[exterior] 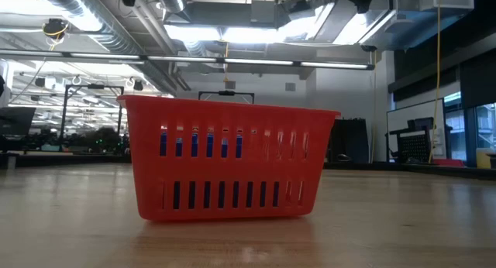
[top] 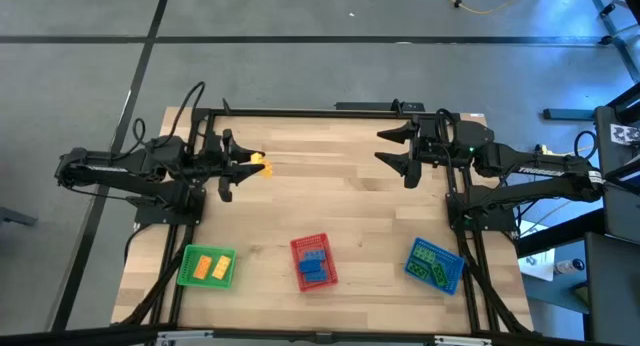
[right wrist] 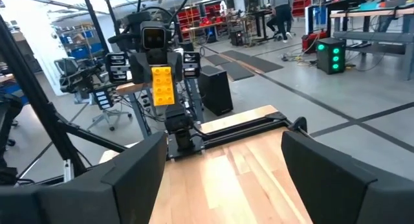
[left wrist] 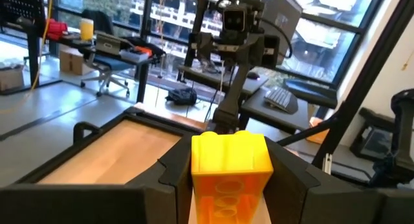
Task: Sort & place blocks by color
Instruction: Put the yellow game piece into the green bin
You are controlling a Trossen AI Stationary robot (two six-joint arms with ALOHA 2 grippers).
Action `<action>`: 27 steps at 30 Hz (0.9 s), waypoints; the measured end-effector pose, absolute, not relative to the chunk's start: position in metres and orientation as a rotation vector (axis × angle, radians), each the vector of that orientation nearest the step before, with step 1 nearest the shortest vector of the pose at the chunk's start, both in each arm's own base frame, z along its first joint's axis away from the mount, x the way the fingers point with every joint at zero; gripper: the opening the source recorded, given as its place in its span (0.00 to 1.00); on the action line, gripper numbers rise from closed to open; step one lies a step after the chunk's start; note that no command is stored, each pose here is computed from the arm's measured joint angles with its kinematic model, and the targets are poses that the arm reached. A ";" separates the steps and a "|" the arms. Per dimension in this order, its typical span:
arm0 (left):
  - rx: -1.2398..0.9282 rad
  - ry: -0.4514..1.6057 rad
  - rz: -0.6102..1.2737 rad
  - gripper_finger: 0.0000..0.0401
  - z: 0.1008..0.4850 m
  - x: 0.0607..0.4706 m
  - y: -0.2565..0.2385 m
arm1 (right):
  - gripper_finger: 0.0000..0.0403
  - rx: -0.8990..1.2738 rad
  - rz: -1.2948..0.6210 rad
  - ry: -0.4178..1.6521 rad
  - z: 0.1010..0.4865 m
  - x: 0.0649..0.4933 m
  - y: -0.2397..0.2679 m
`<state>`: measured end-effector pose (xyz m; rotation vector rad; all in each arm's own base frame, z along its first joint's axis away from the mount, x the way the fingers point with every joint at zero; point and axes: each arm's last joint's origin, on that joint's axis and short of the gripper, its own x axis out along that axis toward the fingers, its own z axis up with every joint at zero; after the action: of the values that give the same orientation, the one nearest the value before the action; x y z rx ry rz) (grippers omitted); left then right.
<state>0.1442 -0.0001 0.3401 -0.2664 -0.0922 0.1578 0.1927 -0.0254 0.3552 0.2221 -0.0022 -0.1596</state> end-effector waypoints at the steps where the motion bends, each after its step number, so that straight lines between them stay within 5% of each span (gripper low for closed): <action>1: -0.267 -0.098 0.158 0.32 0.341 0.143 0.000 | 0.77 0.223 -0.159 -0.004 0.355 0.193 -0.025; 13: -0.307 -0.002 0.114 0.32 0.340 0.143 -0.003 | 0.77 0.226 -0.201 -0.009 0.355 0.193 -0.027; 27: -0.765 1.060 0.096 0.32 0.285 0.142 -0.088 | 0.77 0.227 -0.201 -0.003 0.354 0.193 -0.027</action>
<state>0.1421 -0.0883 0.2849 -0.7647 1.0601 0.0962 0.1926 -0.0266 0.3545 0.2265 -0.0030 -0.2006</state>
